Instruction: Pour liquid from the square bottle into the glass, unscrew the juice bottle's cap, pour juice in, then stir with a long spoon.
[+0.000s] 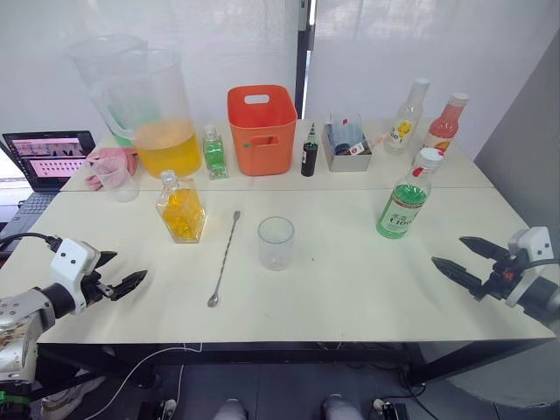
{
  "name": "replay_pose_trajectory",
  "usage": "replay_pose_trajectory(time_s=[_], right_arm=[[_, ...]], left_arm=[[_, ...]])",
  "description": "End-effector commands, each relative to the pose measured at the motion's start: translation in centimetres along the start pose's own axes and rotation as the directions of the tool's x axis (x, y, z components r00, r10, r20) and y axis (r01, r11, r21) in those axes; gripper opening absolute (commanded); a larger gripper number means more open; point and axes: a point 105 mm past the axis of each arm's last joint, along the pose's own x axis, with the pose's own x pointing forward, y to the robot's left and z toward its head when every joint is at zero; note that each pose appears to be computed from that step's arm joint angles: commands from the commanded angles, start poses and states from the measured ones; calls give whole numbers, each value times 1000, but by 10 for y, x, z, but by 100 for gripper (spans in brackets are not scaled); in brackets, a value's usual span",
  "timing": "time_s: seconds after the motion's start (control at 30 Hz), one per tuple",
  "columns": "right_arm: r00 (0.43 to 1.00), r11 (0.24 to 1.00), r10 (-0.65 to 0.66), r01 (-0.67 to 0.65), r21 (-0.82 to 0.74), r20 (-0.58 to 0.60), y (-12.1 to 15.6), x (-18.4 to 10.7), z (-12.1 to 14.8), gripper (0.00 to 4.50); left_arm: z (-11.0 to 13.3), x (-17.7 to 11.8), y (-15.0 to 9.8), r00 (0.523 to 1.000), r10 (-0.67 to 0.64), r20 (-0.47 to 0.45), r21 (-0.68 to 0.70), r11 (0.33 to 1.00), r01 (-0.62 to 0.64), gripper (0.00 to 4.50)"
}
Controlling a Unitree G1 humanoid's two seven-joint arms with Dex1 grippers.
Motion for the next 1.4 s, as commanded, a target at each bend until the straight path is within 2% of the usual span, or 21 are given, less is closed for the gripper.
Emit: replay_pose_trajectory(time_s=[0.03,0.2,0.33,0.5,0.63,0.73,0.93,1.13,1.27,1.4], right_arm=[[998,999,-23,26,-44,57,-3,-4,16,447],[998,1000,-10,11,-25,55,0,-2,16,447],[990,991,95,-104,83,105,12,-1,33,447],[950,953,286,-296,68,124,39,8,59,447],[894,899,430,-437,33,128,58,15,75,447],[843,850,519,-526,16,140,71,19,86,447],[791,802,589,-598,-1,166,81,25,95,447],[779,789,608,-615,-3,157,87,33,91,447],[770,782,619,-623,-29,154,90,34,93,447],[765,778,627,-624,-69,149,93,34,97,447]], left_arm=[[17,-2,4,999,-5,52,46,999,3,450],[27,-2,-2,993,-45,109,3,999,45,450],[28,-8,-7,986,-75,146,-48,995,83,450],[29,-20,-14,979,-73,190,-80,993,89,450],[28,-31,-26,973,-11,230,-93,995,34,450],[23,-41,-31,962,96,254,-120,991,-67,450],[21,-50,-49,914,248,322,-242,955,-173,450],[33,-22,-61,859,394,327,-300,905,-301,450],[38,1,-61,847,432,309,-307,888,-341,450],[48,27,-66,851,420,315,-312,893,-325,450]])
